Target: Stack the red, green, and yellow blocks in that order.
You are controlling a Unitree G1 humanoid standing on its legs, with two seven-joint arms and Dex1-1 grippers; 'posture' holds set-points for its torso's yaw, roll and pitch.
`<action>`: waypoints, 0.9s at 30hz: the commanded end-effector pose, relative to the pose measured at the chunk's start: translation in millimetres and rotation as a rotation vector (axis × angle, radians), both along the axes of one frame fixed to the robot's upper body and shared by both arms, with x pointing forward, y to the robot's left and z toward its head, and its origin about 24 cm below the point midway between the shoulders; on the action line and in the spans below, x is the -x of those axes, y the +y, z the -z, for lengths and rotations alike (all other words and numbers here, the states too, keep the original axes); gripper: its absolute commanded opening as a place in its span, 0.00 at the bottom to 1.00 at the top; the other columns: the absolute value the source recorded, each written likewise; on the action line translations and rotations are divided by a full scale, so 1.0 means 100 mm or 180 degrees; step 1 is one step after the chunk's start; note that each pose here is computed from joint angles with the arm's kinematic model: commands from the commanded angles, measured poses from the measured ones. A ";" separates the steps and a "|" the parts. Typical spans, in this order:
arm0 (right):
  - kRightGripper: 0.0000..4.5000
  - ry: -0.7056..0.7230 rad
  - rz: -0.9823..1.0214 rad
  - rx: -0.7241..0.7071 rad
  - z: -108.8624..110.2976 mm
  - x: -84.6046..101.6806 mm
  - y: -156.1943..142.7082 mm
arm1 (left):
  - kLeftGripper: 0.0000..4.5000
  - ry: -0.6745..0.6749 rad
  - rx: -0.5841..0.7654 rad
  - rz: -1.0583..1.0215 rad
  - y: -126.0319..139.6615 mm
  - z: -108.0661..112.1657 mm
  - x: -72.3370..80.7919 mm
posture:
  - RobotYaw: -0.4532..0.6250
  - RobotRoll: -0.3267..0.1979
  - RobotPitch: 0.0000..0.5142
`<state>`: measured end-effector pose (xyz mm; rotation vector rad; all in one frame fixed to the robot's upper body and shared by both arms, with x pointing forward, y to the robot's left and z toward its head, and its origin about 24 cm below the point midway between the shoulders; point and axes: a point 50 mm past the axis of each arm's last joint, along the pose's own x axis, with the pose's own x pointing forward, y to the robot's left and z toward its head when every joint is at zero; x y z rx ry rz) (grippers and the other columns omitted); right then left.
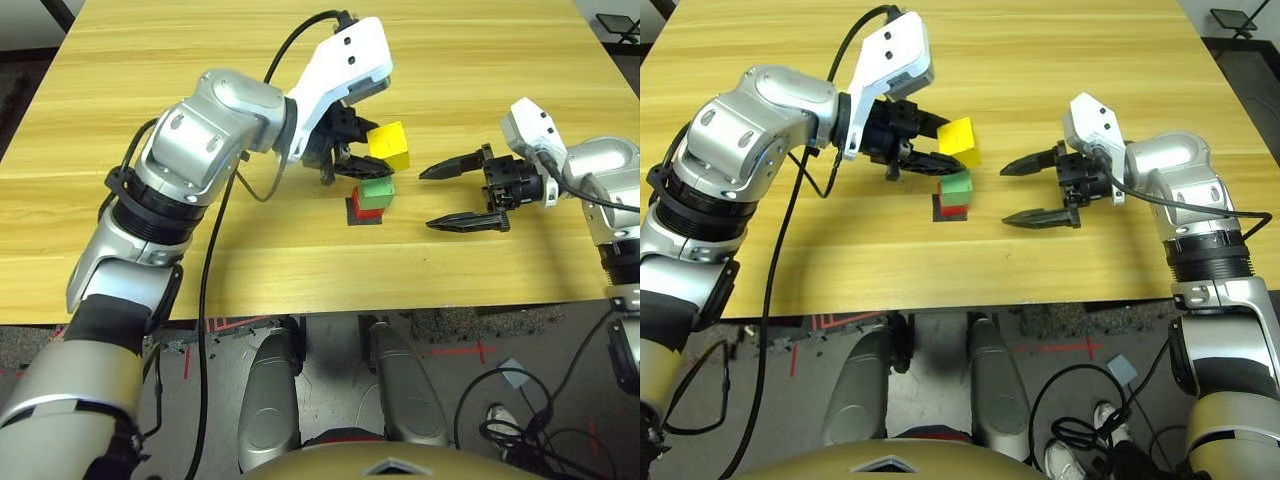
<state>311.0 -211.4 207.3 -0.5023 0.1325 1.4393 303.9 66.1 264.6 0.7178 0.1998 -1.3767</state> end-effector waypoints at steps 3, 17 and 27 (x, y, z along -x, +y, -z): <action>1.00 -0.0016 0.0018 -0.0036 0.00 0.02 -0.02 | 0.46 -0.0027 -0.0190 0.0061 -0.01 -0.05 0.08 | 0.49 0.64 0.55; 1.00 0.0004 0.0014 -0.0071 0.03 0.02 0.01 | 0.46 -0.0006 -0.0246 0.0009 -0.11 -0.02 0.07 | 0.49 0.66 0.56; 1.00 0.0018 0.0036 -0.0094 0.05 0.05 0.02 | 0.46 -0.0005 -0.0317 0.0030 -0.12 0.06 0.08 | 0.48 0.66 0.57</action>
